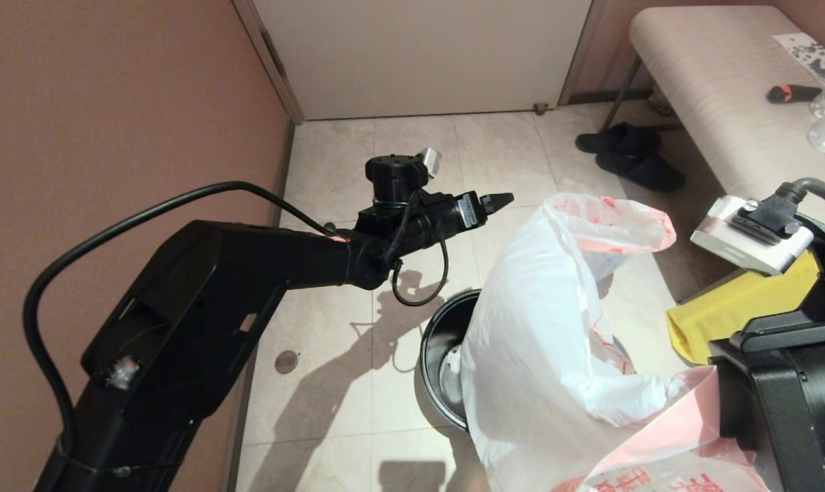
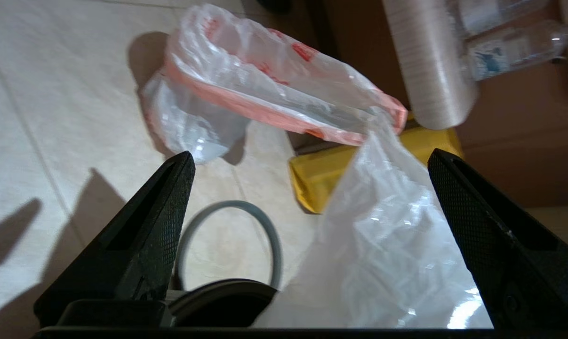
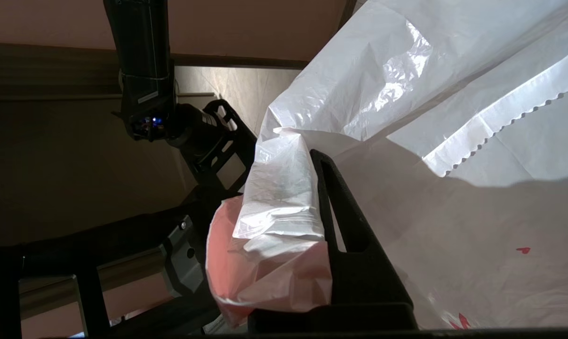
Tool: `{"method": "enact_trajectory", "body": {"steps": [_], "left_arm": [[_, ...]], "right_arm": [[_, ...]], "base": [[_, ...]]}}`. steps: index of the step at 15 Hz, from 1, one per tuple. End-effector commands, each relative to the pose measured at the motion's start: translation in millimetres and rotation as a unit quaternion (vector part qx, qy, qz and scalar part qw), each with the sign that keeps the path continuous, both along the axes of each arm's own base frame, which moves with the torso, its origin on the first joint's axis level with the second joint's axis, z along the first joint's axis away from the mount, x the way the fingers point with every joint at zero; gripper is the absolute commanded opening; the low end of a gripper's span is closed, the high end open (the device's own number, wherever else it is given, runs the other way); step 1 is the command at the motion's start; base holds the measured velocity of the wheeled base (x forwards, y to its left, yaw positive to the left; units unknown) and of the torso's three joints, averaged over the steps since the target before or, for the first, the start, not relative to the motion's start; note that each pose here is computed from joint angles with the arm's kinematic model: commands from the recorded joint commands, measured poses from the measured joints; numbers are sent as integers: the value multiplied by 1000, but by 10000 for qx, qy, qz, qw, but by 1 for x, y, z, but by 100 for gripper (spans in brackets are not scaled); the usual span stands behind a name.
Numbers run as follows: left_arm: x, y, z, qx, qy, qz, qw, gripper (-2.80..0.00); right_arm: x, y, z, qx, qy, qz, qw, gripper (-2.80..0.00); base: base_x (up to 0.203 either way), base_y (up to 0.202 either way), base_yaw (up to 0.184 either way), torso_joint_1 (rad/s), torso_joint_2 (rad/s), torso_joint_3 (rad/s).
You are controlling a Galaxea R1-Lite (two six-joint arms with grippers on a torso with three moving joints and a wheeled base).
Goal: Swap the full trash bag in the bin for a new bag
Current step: Put the new garbage bag on the trash can
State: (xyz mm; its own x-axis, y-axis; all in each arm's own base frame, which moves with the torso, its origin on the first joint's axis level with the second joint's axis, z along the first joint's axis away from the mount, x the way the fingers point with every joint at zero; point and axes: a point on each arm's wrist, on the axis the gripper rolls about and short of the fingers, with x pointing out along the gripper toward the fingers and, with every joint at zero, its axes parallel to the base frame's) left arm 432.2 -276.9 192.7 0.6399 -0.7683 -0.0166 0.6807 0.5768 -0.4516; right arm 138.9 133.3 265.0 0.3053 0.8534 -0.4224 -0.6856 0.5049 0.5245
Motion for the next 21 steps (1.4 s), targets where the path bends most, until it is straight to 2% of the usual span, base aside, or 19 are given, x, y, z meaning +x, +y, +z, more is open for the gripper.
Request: {"method": "enact_trajectory", "body": {"steps": [1, 3, 5, 6, 9, 11, 14, 16, 17, 21], "left_arm": [[-2, 1, 5, -190, 130, -233, 9995, 0], [-12, 4, 25, -487, 280, -675, 9961, 0], [-18, 5, 34, -540, 370, -1037, 9924, 0], [-21, 4, 33, -485, 558, -1200, 9900, 0], [-26, 1, 25, -259, 1022, -1803, 9779, 0], [-29, -5, 16, -131, 1281, -1890, 9735, 0], [-36, -9, 1, 357, 1701, -1950, 9653, 0], [-50, -12, -7, 713, 2109, -2051, 9531, 0], [-57, -14, -11, 848, 2197, -2111, 9487, 0], [-85, -11, -27, 1166, 2611, -2227, 9320, 0]], "right_arm": [[2, 2, -4, -45, 94, 7, 9999, -280], [4, 2, -8, -95, 161, -15, 9998, -280], [6, 3, -12, -155, 235, -23, 9996, -280], [7, 3, -14, -185, 269, -38, 9995, -280], [7, 3, -14, -179, 278, -53, 9994, -280], [5, 2, -13, -54, 467, -61, 9989, -280], [4, 1, -10, 17, 492, -46, 9988, -280], [1, -2, -6, 141, 584, -122, 9981, -280], [-2, -4, -4, 186, 583, -136, 9980, -280], [-9, -10, 2, 367, 640, -225, 9970, -280]], "base": [[0, 0, 0, 0, 0, 0], [0, 0, 0, 0, 0, 0], [0, 0, 0, 0, 0, 0], [0, 0, 0, 0, 0, 0], [0, 0, 0, 0, 0, 0], [0, 0, 0, 0, 0, 0], [0, 0, 0, 0, 0, 0], [0, 0, 0, 0, 0, 0], [0, 0, 0, 0, 0, 0], [0, 0, 0, 0, 0, 0]]}}
